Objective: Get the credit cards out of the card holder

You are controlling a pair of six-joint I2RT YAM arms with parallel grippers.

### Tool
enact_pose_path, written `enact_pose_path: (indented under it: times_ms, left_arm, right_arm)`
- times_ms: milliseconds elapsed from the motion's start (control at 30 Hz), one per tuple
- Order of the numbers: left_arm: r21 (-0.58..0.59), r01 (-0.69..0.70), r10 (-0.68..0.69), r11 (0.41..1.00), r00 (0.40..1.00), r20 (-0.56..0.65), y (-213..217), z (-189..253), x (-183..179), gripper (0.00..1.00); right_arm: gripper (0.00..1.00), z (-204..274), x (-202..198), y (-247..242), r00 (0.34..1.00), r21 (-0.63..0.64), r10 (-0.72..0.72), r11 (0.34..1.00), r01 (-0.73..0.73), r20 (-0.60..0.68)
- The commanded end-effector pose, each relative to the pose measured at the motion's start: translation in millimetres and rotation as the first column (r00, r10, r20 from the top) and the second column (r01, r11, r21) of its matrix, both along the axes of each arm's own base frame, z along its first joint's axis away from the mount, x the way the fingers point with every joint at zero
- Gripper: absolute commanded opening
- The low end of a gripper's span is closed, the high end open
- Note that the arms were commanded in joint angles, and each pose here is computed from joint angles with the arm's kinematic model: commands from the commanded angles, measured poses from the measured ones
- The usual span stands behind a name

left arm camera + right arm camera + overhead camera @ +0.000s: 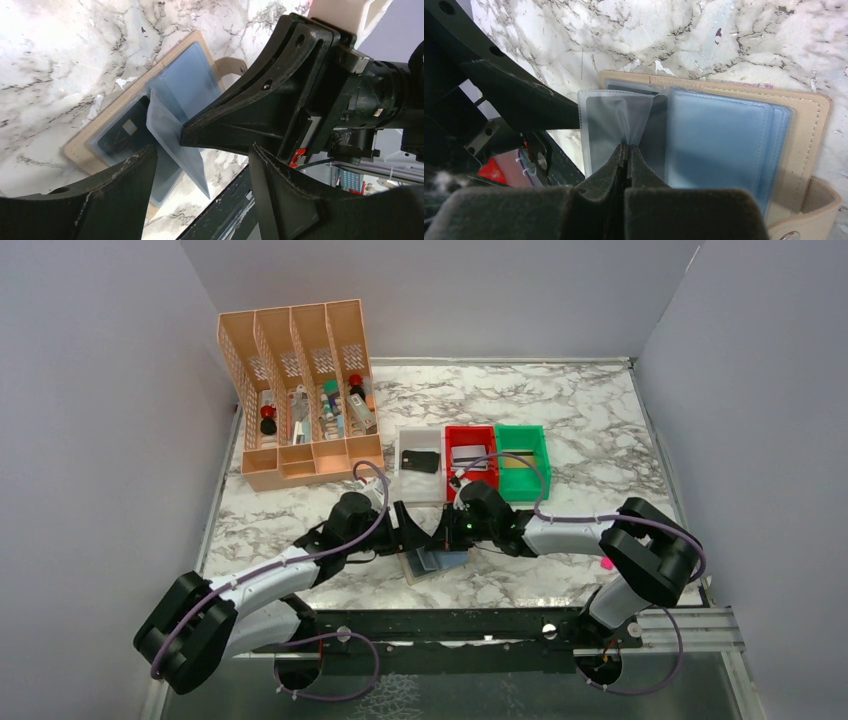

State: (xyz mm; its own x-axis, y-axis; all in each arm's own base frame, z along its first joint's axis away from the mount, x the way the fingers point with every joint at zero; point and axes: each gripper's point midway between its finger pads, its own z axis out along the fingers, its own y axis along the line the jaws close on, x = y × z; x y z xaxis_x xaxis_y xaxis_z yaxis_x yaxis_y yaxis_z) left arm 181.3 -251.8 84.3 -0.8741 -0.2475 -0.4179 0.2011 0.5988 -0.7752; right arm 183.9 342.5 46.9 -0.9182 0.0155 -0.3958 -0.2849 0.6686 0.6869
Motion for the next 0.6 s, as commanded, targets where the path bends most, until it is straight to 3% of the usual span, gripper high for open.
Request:
enact_pose_path:
  times_ms: [0, 200, 467, 567]
  left_arm:
    - [-0.016, -0.016, 0.016, 1.000, 1.000, 0.022, -10, 5, 5, 0.69]
    - [-0.014, 0.030, -0.030, 0.999, 0.999, 0.018, -28, 8, 2, 0.65]
    - [-0.037, 0.052, -0.051, 0.998, 0.998, 0.043, -43, 16, 8, 0.62]
    - [-0.036, 0.072, -0.070, 0.997, 0.997, 0.042, -51, 15, 9, 0.61]
  right_arm:
    - [0.01, 12, 0, 3, 1.000, 0.054, 0.007, 0.999, -0.007, 0.011]
    - [0.01, 12, 0, -2, 1.000, 0.052, -0.015, 0.999, 0.015, 0.003]
    - [0.32, 14, 13, -33, 0.987, -0.052, -0.153, 0.986, 0.156, 0.059]
    - [0.33, 12, 18, -55, 0.967, -0.120, -0.243, 0.960, 0.251, 0.079]
